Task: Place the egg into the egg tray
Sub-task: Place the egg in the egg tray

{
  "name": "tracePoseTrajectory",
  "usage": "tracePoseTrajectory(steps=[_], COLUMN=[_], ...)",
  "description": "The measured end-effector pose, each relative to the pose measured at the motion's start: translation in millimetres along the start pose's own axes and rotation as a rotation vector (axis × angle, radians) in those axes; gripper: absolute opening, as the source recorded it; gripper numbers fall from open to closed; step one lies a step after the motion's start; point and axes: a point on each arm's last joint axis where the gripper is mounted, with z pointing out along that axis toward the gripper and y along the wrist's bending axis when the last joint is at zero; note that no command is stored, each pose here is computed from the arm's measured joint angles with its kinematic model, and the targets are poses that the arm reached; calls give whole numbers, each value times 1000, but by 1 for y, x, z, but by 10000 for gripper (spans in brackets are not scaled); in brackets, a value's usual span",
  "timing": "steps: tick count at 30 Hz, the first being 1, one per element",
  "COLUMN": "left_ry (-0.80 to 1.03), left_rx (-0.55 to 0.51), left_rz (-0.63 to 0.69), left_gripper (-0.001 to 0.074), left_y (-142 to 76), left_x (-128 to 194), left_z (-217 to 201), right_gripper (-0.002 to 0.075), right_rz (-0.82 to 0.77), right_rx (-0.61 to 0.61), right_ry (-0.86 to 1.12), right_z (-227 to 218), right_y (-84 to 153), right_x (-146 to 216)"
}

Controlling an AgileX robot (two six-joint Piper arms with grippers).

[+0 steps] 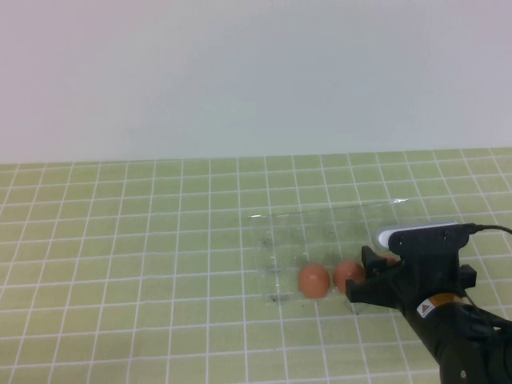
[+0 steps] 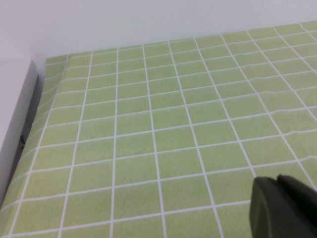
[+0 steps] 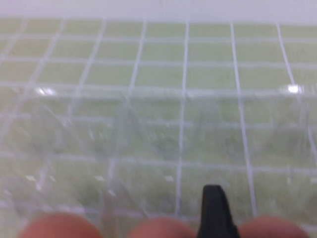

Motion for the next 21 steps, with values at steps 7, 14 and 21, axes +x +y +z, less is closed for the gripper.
tracePoseTrajectory(steps=[7,14,21], left_ry=[0,0,0], left_rx=[0,0,0], left_rz=[0,0,0], left_gripper=[0,0,0], left_y=[0,0,0], left_x=[0,0,0], left_z=[0,0,0], right_gripper=[430,428,175], right_rz=[-28,54,10], right_rx=[-36,-81,-154], right_ry=[-87,-170,-346], right_z=[-18,-53,-105], right_y=[5,6,1], right_x=[-30,-71,-118])
